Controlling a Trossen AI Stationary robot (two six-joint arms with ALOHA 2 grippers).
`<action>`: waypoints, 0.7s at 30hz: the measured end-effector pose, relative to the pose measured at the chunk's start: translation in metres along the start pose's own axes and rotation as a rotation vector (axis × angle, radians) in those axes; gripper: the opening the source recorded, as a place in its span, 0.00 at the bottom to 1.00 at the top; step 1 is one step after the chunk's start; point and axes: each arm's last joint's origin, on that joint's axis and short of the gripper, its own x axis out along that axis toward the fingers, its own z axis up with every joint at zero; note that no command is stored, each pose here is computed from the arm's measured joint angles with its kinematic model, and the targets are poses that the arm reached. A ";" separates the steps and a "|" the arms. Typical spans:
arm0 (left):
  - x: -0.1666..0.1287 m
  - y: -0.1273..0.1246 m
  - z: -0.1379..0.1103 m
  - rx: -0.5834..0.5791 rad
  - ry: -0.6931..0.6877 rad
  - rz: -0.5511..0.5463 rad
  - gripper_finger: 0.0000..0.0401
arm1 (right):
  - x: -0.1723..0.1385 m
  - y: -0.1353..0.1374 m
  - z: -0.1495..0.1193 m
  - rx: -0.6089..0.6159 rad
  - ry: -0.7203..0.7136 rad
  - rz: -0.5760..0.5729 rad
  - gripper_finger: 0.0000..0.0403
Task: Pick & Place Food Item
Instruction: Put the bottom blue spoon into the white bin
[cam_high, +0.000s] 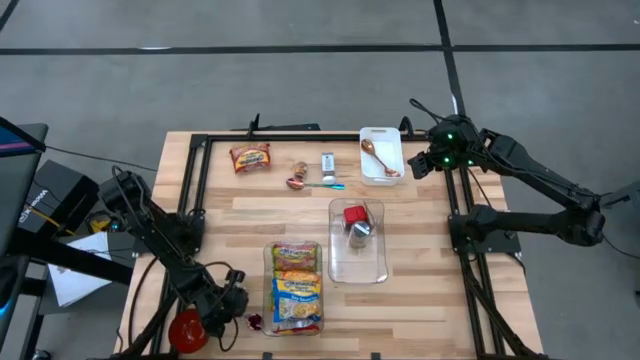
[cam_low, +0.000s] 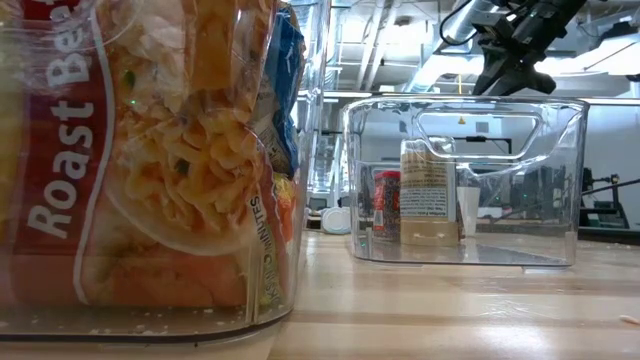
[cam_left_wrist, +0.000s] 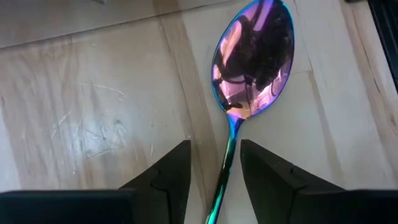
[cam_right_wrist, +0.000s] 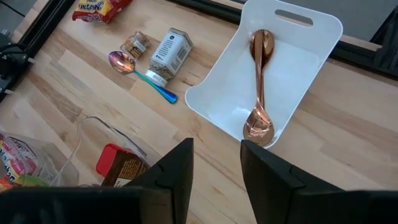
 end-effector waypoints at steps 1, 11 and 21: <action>0.000 0.000 0.000 0.000 0.000 0.000 0.32 | 0.000 0.000 0.000 0.000 0.000 0.000 0.31; 0.000 0.001 -0.001 0.005 0.011 0.009 0.20 | 0.000 0.000 0.000 -0.001 0.000 0.000 0.31; 0.001 0.010 0.000 -0.037 0.046 0.049 0.12 | 0.000 0.000 0.000 -0.009 0.001 0.000 0.31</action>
